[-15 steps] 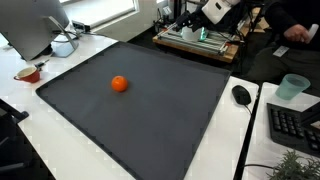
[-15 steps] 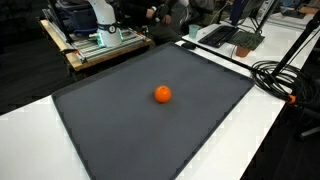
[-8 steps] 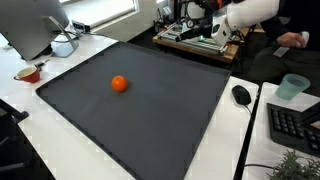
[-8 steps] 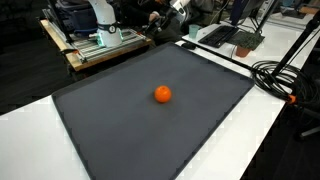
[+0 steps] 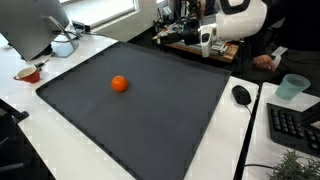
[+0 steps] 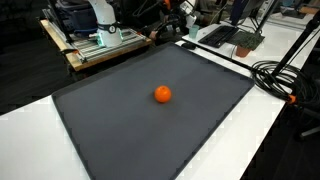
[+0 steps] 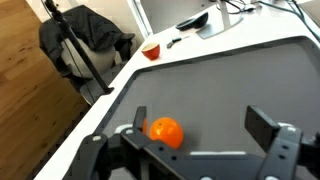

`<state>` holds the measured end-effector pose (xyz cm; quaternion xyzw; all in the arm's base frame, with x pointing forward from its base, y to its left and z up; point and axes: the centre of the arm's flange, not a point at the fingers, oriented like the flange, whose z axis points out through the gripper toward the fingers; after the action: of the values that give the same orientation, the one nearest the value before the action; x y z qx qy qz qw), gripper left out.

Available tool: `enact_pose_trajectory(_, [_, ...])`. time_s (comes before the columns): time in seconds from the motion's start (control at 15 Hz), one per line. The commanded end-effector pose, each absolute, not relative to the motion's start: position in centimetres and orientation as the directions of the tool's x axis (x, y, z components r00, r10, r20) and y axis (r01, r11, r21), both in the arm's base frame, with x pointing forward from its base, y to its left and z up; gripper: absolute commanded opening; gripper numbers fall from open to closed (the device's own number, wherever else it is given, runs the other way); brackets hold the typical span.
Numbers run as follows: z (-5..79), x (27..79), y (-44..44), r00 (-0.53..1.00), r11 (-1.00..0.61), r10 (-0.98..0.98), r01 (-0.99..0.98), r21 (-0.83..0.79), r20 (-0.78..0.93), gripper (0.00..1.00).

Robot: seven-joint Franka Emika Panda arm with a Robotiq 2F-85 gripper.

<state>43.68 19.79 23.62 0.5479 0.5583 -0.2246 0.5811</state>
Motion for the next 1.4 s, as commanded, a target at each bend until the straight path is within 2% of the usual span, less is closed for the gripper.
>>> enact_pose_trajectory(0.0, [21.5,49.5,17.0,0.282,0.34,0.257,0.869,0.36,-0.924,1.0])
enact_pose_trajectory(0.07, [21.4,50.3,16.2,0.302,0.295,0.267,0.879,0.376,-0.915,1.0])
enact_pose_trajectory(0.13, [22.2,47.4,16.6,0.294,0.314,0.297,0.868,0.383,-0.909,1.0])
enact_pose_trajectory(0.4, [21.5,47.9,16.3,0.292,0.301,0.297,0.875,0.379,-0.909,1.0])
enact_pose_trajectory(0.73, [17.9,46.7,15.1,0.01,0.407,0.259,0.906,0.119,-0.966,1.0])
enact_pose_trajectory(1.13, [15.8,47.3,13.7,-0.267,0.574,0.344,0.819,-0.024,-0.9,1.0])
enact_pose_trajectory(1.27, [15.7,48.3,12.3,-0.303,0.574,0.354,0.817,-0.051,-0.885,1.0])
enact_pose_trajectory(1.33, [15.2,47.5,13.9,-0.253,0.546,0.361,0.838,-0.016,-0.897,1.0])
